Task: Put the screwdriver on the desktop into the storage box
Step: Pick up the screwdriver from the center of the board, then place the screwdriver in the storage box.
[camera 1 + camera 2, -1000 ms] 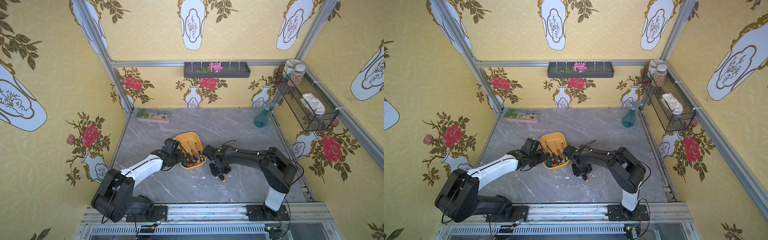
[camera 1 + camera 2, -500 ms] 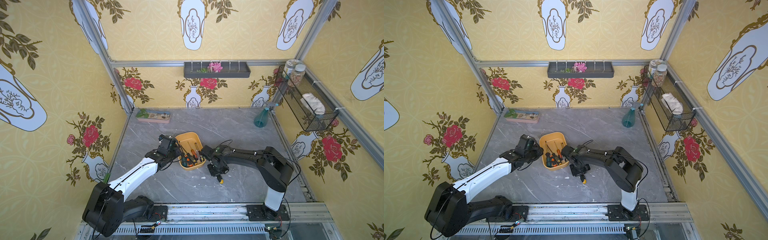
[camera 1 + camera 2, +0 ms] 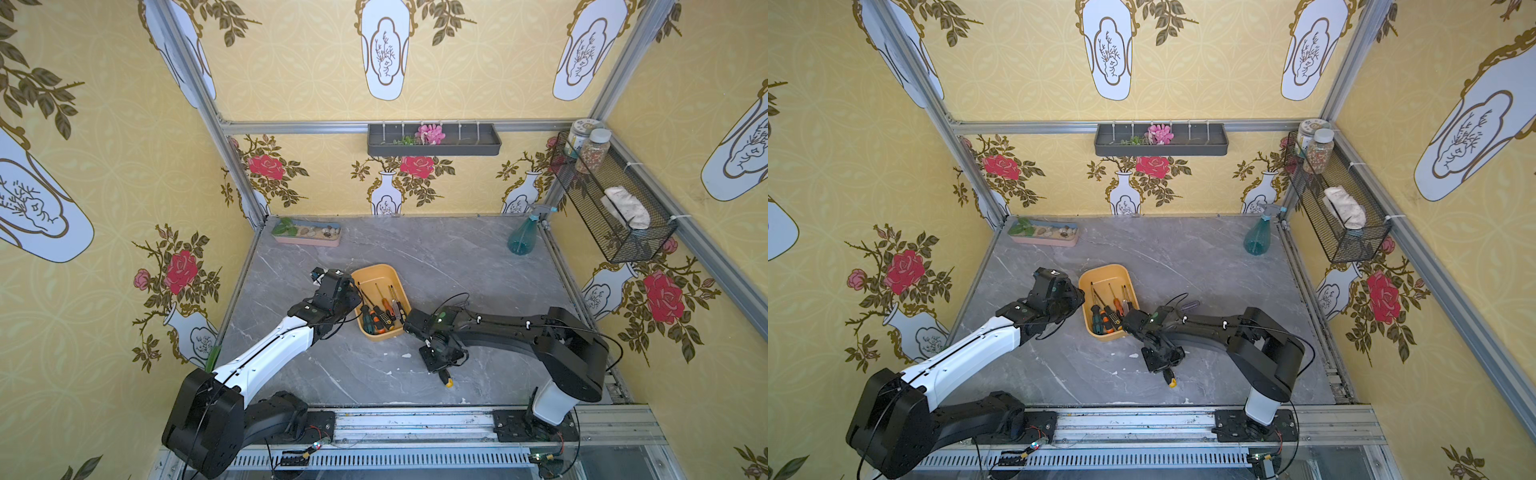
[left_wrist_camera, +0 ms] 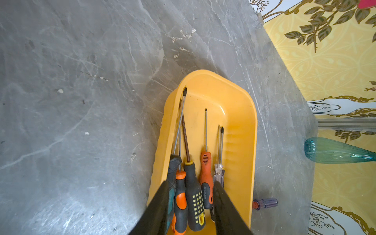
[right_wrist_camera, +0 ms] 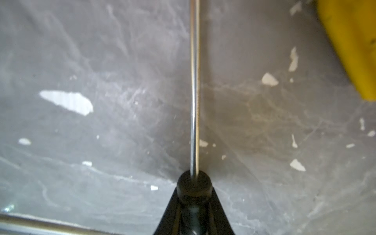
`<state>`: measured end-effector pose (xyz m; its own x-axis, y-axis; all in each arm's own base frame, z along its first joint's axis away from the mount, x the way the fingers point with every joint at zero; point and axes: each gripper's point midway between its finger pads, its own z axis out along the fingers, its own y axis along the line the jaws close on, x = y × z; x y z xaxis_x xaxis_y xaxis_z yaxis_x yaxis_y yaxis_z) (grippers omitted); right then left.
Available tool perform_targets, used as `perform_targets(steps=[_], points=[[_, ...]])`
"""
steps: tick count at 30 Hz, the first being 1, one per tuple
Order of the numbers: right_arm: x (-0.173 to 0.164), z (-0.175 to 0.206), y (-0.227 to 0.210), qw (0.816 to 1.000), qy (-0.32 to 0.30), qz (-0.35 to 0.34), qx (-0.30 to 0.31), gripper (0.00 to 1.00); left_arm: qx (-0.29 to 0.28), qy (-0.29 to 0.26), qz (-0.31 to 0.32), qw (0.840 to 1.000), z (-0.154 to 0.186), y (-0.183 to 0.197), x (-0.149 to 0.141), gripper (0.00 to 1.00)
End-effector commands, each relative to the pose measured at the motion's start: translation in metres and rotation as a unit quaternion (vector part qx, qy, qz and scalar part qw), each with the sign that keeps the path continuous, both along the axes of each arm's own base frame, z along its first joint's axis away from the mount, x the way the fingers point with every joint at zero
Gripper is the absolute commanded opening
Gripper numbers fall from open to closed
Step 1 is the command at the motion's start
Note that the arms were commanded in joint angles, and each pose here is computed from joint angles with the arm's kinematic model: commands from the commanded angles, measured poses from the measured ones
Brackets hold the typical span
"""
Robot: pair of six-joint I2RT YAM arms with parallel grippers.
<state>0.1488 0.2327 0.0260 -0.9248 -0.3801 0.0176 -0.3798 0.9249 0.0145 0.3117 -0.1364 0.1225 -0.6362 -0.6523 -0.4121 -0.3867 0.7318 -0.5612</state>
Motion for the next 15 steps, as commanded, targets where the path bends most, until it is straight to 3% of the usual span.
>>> perform_targets(steps=[1,7,15], points=[[-0.010,0.014,-0.010,1.000,0.011,-0.013,-0.003,0.09,-0.010,-0.010,0.013,1.000,0.003,0.000,0.004,0.39],[0.006,0.052,-0.002,0.999,-0.016,-0.026,0.038,0.08,-0.020,-0.010,0.017,1.000,0.000,0.000,0.003,0.40],[0.088,0.098,0.070,0.990,-0.076,-0.028,0.115,0.08,-0.034,-0.002,0.005,0.999,-0.009,-0.003,-0.003,0.41]])
